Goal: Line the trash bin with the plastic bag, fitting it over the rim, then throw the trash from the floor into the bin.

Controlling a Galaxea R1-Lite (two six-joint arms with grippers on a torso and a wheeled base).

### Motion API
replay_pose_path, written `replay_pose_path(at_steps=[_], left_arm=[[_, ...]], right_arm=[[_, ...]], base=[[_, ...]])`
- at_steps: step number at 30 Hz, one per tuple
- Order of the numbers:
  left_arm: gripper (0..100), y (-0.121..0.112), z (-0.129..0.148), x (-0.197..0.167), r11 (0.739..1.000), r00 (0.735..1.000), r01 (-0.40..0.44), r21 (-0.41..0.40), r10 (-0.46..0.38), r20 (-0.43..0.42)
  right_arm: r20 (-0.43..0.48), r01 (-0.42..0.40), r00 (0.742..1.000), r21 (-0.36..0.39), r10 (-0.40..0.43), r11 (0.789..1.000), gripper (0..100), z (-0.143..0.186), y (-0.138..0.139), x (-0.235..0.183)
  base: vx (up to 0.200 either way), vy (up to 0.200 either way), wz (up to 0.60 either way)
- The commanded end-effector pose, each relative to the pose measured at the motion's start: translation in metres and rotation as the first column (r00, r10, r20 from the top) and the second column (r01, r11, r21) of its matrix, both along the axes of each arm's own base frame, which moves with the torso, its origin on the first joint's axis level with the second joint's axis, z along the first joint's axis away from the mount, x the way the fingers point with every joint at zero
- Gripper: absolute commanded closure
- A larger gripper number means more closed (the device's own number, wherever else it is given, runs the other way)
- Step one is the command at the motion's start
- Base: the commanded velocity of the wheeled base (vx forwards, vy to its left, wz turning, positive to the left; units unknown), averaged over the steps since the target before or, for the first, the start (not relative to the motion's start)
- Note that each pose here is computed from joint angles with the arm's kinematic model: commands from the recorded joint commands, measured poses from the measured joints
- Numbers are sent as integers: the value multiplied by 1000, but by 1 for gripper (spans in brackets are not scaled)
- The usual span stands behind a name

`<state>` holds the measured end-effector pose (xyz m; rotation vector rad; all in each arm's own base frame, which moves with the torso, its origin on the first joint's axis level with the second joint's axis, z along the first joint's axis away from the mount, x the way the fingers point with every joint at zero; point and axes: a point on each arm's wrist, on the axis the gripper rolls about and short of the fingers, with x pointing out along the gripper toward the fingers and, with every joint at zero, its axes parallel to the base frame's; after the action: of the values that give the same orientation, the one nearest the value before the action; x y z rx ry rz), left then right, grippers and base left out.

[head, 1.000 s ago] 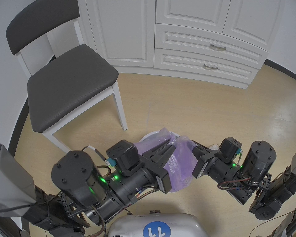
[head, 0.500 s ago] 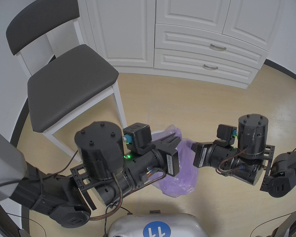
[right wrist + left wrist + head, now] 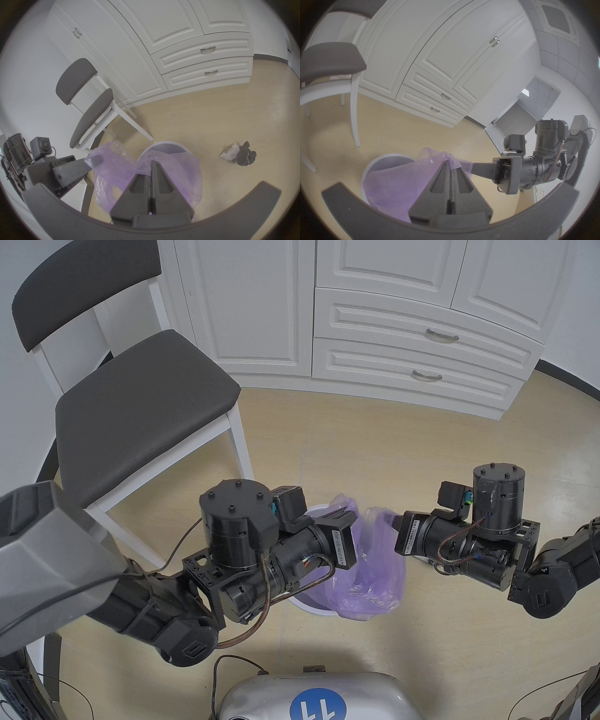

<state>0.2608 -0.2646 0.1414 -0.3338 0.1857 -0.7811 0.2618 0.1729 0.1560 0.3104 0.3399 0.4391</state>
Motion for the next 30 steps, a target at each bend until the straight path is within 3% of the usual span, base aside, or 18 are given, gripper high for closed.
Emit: replay_pose_path(at_steps=[1, 10, 19, 26, 30], left_arm=[[100, -10, -28, 22, 1000, 998, -22, 15, 23, -54], [100, -17, -62, 52, 999, 992, -48, -10, 46, -119], [100, -10, -76, 75, 995, 990, -92, -28, 88, -113], [100, 14, -57, 82, 992, 988, -121, -40, 117, -97], [100, 31, -40, 70, 996, 993, -77, -40, 74, -88]], right_arm=[[-41, 5, 999, -26, -6, 1000, 100, -17, 1, 8], [-54, 2, 999, -34, -4, 999, 100, -22, 3, 10], [-60, -4, 998, -26, 3, 1000, 100, -39, 12, 19], [-8, -34, 999, 110, 35, 993, 100, -58, 40, 25], [9, -53, 999, 195, 52, 979, 100, -65, 60, 29]], base=[[0, 0, 0], [0, 0, 0], [0, 0, 0], [0, 0, 0], [0, 0, 0]])
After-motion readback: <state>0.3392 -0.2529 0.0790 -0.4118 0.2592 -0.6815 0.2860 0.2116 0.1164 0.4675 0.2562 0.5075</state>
